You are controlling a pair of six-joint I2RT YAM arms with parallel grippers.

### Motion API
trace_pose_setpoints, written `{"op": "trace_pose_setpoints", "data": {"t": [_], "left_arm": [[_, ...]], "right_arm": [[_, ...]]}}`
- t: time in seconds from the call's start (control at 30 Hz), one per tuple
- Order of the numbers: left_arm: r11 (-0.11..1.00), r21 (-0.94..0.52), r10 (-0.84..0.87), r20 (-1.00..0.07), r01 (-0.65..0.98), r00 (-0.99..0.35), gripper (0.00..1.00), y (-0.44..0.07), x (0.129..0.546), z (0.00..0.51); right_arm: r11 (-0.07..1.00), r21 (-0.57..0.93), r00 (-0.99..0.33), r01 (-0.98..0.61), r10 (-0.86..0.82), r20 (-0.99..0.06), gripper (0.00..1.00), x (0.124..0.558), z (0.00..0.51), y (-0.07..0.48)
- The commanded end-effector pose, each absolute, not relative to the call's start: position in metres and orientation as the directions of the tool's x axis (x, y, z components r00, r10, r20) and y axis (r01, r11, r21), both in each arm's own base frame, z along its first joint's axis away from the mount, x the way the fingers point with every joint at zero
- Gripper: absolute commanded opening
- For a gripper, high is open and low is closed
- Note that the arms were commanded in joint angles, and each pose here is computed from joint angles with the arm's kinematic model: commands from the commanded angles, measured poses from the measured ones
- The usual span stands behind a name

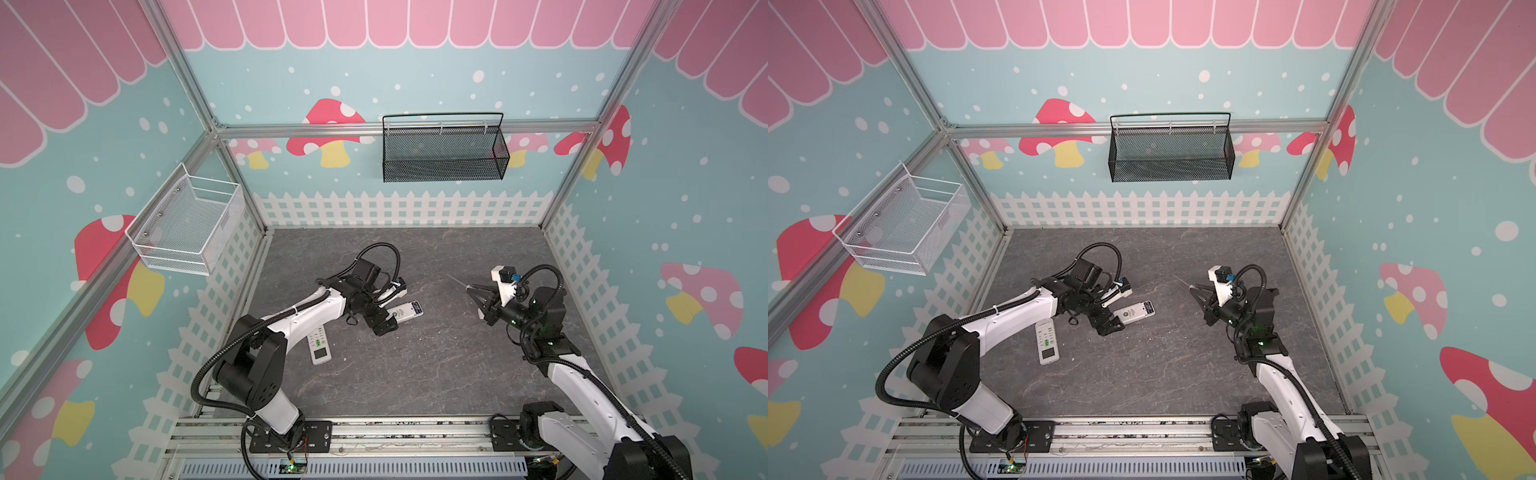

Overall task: Unload the batteries from the remote control
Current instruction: 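Move the left gripper down over the opened remote while the right holds the screwdriver, then close the left gripper on the opened remote's body and hold it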

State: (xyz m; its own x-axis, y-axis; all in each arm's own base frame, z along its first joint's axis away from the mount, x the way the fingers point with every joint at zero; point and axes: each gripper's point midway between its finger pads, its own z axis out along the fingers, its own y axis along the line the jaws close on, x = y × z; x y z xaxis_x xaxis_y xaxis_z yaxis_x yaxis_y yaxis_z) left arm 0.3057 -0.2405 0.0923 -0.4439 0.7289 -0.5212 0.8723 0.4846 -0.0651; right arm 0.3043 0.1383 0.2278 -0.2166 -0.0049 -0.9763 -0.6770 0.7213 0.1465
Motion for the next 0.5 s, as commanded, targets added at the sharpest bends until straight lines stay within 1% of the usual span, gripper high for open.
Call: {"op": "trace_pose_setpoints", "data": {"t": [0.0, 0.13, 0.23, 0.4, 0.47], "left_arm": [[0.434, -0.042, 0.776, -0.49, 0.9, -0.397, 1.0, -0.249, 0.3, 0.078], [0.394, -0.038, 0.804, -0.47, 0.918, -0.365, 1.0, -0.261, 0.294, 0.072], [0.392, -0.03, 0.814, -0.454, 0.919, -0.362, 1.0, -0.268, 0.296, 0.067], [0.408, 0.066, 0.841, -0.415, 0.911, -0.346, 1.0, -0.267, 0.322, 0.06], [0.436, 0.104, 0.843, -0.396, 0.894, -0.365, 1.0, -0.266, 0.336, 0.057]], "right_arm": [[0.739, 0.108, -0.19, -0.665, -0.027, -0.981, 0.0, 0.305, 0.229, 0.134], [0.747, 0.1, -0.193, -0.658, -0.039, -0.98, 0.0, 0.305, 0.227, 0.133], [0.751, 0.104, -0.206, -0.652, -0.044, -0.978, 0.0, 0.308, 0.223, 0.132], [0.746, 0.12, -0.228, -0.655, -0.044, -0.973, 0.0, 0.309, 0.217, 0.133], [0.745, 0.125, -0.231, -0.655, -0.04, -0.972, 0.0, 0.309, 0.214, 0.133]]}}
